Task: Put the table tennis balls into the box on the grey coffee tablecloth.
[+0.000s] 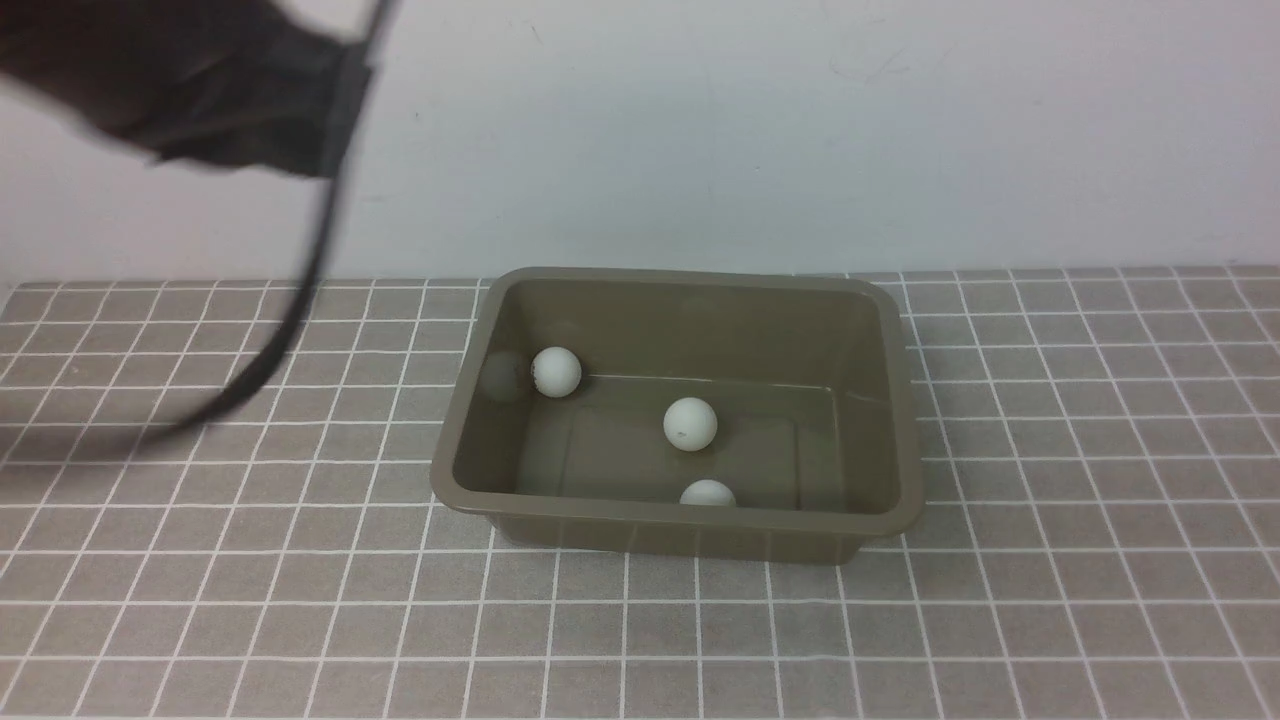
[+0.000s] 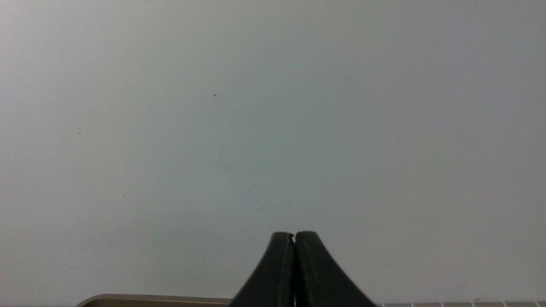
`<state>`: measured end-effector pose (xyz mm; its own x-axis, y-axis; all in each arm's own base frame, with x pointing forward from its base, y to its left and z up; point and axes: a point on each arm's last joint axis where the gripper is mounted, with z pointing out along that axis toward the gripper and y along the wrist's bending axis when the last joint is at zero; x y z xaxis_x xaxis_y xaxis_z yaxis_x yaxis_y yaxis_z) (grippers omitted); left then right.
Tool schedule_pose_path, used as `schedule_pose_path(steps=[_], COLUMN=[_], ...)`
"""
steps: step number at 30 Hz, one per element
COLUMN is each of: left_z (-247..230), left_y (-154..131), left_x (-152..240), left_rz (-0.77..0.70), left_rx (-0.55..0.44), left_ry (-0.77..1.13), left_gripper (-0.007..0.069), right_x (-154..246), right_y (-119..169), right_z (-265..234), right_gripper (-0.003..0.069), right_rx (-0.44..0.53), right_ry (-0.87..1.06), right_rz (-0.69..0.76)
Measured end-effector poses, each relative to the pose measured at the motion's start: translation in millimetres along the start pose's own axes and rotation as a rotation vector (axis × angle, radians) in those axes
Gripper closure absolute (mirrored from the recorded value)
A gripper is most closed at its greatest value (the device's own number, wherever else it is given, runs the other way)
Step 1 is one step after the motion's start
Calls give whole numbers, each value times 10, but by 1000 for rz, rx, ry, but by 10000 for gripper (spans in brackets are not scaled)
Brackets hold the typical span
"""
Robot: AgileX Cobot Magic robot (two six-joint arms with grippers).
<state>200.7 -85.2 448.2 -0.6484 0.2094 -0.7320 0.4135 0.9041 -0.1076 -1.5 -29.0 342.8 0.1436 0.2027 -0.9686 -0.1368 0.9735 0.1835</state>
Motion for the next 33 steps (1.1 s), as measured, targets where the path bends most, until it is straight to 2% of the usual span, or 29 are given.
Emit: schedule_pose_path(steps=[1,4,10,18,22,33], left_z=[-24,-326,-472,-558,-585,-586], left_y=[-2,-17,9,22,23,21], left_x=[31,591,1620,2333,2468,2480], left_rz=[0,0,-41,-96,-91,-83], left_rx=[0,-9,-10,24,29,28], left_ry=[-9,-180,-415,-644,-695,-690], left_gripper=[630,630,630,630,630,630], right_x=[9,68,81,81,80,89], right_y=[-1,-5,-10,-10,-11,-19], right_z=[4,29,30,30,27,28], right_gripper=[673,673,673,673,673,673], right_rx=[1,8,14,14,13,22], right_ry=[3,21,32,32,29,35], right_rz=[3,18,26,26,26,19])
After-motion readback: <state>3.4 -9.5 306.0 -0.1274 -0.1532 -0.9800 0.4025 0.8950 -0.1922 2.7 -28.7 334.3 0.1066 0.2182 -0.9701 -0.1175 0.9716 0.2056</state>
